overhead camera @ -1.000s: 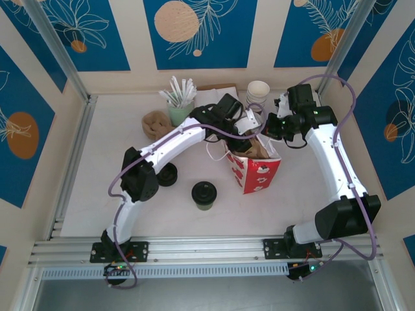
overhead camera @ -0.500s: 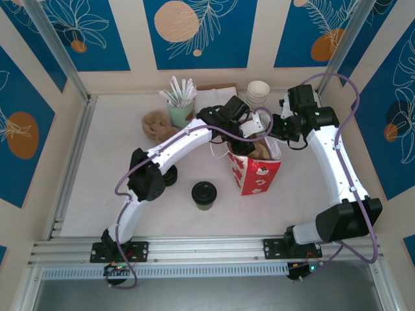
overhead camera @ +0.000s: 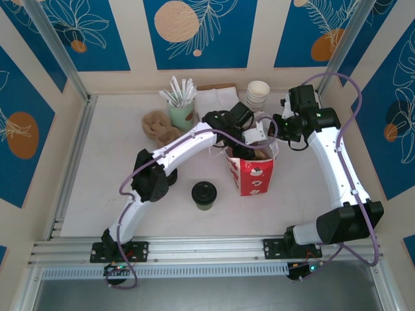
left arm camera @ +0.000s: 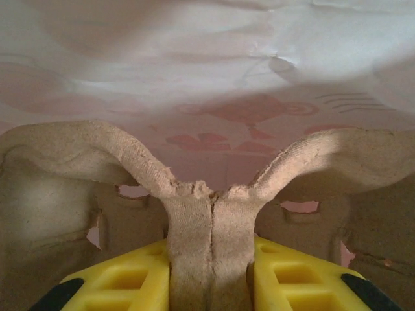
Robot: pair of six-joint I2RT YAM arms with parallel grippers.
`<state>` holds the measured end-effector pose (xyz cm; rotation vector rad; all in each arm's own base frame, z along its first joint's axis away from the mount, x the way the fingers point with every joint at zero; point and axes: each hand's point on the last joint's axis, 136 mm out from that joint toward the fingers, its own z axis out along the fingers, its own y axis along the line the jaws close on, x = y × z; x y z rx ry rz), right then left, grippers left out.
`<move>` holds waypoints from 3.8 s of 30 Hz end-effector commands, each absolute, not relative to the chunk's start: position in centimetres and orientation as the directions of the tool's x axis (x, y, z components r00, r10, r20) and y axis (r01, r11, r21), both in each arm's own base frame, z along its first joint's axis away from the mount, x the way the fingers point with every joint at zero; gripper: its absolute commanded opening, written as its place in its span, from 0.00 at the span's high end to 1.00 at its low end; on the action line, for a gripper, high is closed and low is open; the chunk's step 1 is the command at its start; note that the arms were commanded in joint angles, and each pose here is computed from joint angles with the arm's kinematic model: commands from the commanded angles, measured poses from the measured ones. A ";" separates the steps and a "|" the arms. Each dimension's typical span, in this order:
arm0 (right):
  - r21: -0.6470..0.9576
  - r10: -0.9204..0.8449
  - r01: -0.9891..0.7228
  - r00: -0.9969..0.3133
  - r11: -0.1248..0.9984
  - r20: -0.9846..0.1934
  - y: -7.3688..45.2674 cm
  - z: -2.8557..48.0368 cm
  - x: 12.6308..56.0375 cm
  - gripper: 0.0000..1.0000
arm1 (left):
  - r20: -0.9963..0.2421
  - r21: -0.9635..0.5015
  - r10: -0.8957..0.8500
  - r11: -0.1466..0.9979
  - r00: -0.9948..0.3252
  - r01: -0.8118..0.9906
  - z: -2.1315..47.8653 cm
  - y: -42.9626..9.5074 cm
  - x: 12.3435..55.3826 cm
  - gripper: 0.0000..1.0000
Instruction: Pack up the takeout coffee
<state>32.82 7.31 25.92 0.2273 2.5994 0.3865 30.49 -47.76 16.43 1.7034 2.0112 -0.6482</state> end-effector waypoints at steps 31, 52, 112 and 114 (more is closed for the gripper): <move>0.332 0.220 0.063 -0.859 0.941 -0.462 7.7 26.6 32.5 1.00 | -0.577 -0.080 0.815 0.014 -0.057 0.997 14.8 -48.3 28.7 0.34; 0.392 0.265 0.084 -0.862 0.916 -0.432 8.3 26.4 32.2 1.00 | -0.750 -0.049 0.655 0.088 -0.095 0.995 28.0 -47.8 27.8 0.17; 0.726 0.501 -0.069 -0.679 0.684 -0.536 9.4 29.8 27.2 1.00 | -0.929 0.077 0.334 0.599 -0.161 0.797 43.9 -33.6 26.6 0.10; 0.756 0.540 -0.005 -0.697 0.654 -0.472 9.0 29.2 27.5 1.00 | -0.927 0.075 0.337 0.591 -0.162 0.803 43.6 -33.9 26.5 0.10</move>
